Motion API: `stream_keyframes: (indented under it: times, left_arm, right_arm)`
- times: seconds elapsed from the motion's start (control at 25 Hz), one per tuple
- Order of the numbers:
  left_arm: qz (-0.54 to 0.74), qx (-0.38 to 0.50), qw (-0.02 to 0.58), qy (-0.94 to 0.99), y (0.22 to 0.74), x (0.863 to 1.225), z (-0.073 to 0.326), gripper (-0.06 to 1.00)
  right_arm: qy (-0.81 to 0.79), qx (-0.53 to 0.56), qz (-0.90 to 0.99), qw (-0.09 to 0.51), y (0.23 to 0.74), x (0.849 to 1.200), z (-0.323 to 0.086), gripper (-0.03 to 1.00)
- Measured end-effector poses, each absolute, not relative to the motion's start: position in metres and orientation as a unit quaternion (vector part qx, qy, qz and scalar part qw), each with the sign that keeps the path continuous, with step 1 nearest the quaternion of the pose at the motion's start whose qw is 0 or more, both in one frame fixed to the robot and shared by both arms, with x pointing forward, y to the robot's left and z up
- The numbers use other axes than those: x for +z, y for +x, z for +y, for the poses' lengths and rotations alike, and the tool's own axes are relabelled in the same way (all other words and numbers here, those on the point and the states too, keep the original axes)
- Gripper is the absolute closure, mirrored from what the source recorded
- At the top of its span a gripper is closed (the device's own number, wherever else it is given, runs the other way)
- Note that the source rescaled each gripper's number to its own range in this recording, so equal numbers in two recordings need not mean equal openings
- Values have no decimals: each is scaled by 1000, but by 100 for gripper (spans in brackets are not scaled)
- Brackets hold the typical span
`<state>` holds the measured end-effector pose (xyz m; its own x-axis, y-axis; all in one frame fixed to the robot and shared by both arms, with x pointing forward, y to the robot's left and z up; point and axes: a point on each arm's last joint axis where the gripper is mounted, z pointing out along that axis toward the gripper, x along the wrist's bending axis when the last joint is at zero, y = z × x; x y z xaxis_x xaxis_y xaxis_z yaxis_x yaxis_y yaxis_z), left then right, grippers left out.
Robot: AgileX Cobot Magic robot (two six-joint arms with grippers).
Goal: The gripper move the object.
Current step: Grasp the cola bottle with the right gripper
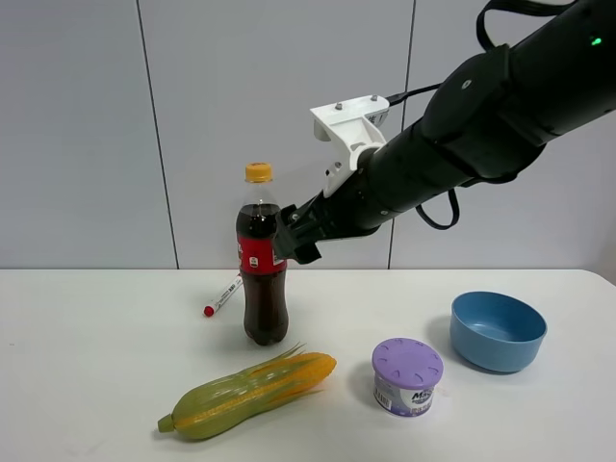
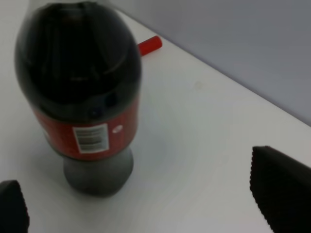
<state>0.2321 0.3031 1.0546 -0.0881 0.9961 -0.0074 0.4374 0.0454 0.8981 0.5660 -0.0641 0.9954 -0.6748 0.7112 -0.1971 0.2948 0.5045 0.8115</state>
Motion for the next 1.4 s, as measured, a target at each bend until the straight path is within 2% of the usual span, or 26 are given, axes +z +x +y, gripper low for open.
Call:
stream_keyframes:
  times: [0.72, 0.96, 1.4]
  left_arm:
    - [627, 388, 360, 571, 232, 1055, 303, -6]
    - [627, 388, 360, 571, 232, 1055, 303, -6]
    - [627, 388, 360, 571, 232, 1055, 303, -6]
  right_arm:
    - [309, 376, 822, 295, 579, 952, -46, -3]
    - [293, 375, 817, 326, 583, 940, -42, -3]
    - [321, 462, 769, 305, 587, 933, -30, -3]
